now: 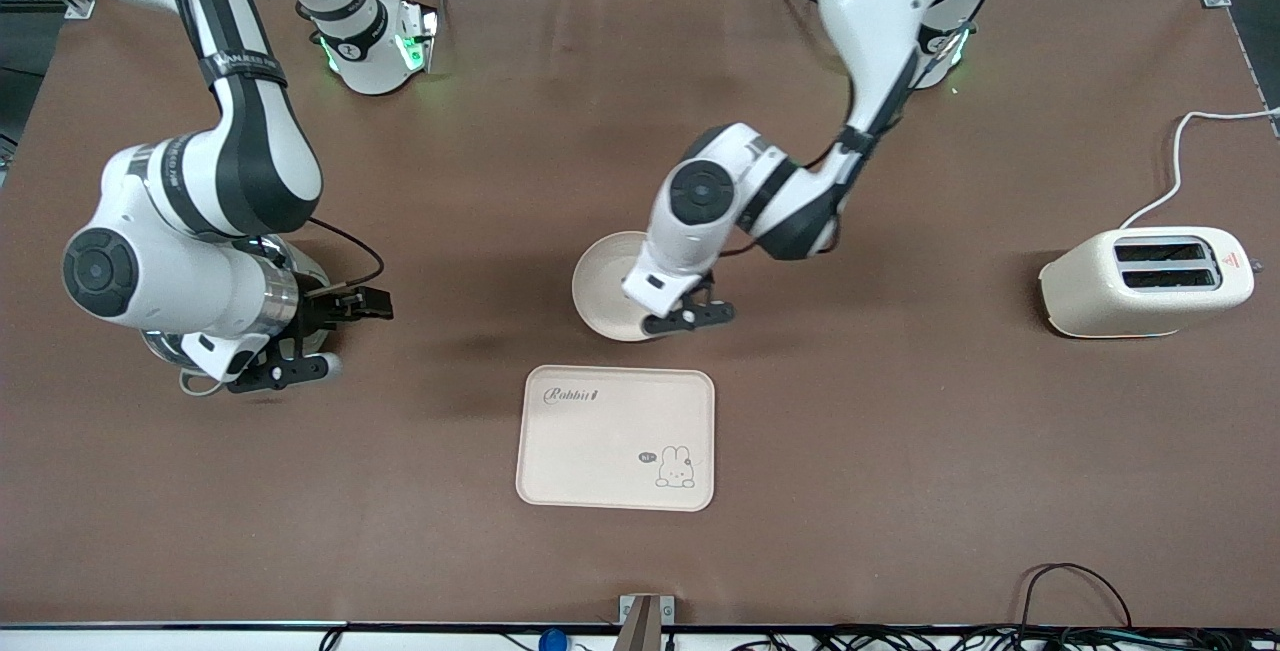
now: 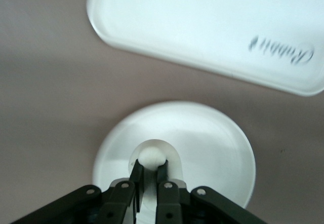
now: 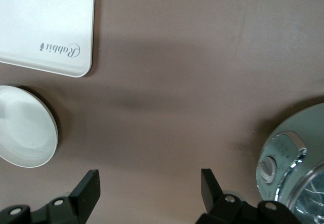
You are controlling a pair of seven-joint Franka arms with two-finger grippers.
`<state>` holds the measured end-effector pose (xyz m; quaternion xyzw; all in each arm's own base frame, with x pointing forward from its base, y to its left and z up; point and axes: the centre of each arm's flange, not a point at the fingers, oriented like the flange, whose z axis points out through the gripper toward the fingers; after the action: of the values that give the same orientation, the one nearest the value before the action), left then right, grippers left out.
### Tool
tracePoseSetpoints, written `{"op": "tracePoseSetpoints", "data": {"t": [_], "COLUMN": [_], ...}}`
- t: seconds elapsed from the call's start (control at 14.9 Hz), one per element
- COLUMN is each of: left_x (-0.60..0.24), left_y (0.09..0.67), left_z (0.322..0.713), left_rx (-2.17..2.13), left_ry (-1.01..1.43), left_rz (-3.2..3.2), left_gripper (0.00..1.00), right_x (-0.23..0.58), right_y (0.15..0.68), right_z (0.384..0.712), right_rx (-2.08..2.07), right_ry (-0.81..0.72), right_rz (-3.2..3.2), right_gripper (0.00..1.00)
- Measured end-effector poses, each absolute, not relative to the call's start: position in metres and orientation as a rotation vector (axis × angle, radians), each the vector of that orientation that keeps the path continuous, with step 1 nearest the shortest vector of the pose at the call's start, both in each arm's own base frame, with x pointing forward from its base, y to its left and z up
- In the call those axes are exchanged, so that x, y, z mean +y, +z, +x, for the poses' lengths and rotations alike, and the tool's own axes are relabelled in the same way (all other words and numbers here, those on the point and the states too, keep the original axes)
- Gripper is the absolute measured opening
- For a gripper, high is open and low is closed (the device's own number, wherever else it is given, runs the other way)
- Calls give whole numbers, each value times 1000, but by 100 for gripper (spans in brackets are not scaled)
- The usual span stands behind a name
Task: Place bun in plate and plate on tray
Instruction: 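Place the bun on the plate with the left gripper while the right gripper approaches, then withdraw the left gripper while the right gripper grasps the plate rim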
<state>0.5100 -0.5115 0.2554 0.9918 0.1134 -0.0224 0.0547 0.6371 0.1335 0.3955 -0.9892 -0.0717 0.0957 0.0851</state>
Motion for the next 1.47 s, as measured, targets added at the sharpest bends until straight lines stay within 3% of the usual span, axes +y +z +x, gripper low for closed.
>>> {"op": "tracePoseSetpoints", "data": {"t": [0.2,0.27,0.87,1.07,1.47], "left_x": [-531,-533,-539,-521,-343], "left_y": [223,218,223,232,355], "left_z": [494,493,494,512,629], "left_rx": [457,476,481,360,50], "left_ry": [-87,-89,-64,33,43], "left_rz": [2999,2996,2981,3065,3179], "left_gripper": [12,16,99,100,100], "right_x": [152,160,233,248,298], "right_y": [382,377,312,302,266], "right_z": [636,635,631,627,606], "right_rx": [-242,-246,-211,-218,-274], "right_ry": [316,327,381,400,455], "right_rz": [-2939,-2925,-2774,-2758,-2740], "right_gripper": [89,89,86,85,70]}}
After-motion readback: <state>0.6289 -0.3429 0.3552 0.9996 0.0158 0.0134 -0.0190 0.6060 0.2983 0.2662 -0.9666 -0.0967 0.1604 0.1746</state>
